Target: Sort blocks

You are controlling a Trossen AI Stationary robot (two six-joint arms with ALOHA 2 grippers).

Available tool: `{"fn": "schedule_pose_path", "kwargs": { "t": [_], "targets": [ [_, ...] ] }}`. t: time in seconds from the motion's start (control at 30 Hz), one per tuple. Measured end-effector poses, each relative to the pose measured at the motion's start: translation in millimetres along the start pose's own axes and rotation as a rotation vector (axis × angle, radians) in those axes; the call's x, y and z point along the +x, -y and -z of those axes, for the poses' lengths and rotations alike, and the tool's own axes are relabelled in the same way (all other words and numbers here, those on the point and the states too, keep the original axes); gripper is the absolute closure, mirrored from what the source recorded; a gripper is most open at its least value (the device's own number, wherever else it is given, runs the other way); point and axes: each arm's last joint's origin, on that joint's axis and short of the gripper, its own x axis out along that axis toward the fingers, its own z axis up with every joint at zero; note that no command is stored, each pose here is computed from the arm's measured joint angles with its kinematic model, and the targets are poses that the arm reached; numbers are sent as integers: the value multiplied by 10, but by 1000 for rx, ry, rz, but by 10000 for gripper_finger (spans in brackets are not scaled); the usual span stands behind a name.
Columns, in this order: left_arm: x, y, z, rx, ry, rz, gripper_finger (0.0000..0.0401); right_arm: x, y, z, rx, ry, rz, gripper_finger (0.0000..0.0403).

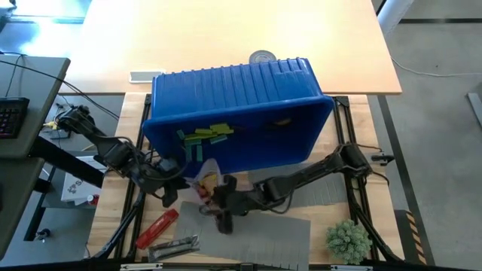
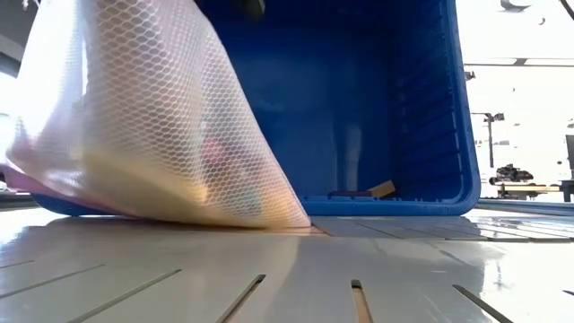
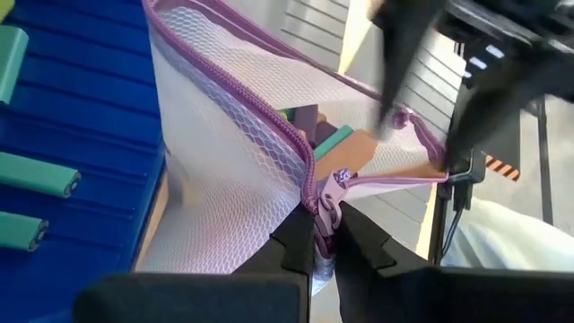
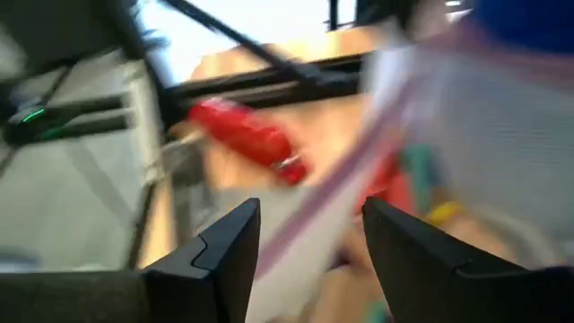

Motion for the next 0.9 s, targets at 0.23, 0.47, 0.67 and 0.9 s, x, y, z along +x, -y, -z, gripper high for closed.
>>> {"fn": "schedule_pose_path", "kwargs": {
  "t": [0.23,0.47,0.67,0.9],
  "targets": [
    [-35,-19,-15,-32,33,-5,400,-78,-45,252,-35,-244,1,218],
    [-28,0,5,-56,-4,18,400,-300,258,237,-71,-402,322,217],
    [0,75,83,-65,-38,28,400,-410,605,33,-111,-435,536,217],
    [53,143,173,-91,-42,-8,400,-332,814,-58,-73,-481,420,217]
  ]
}}
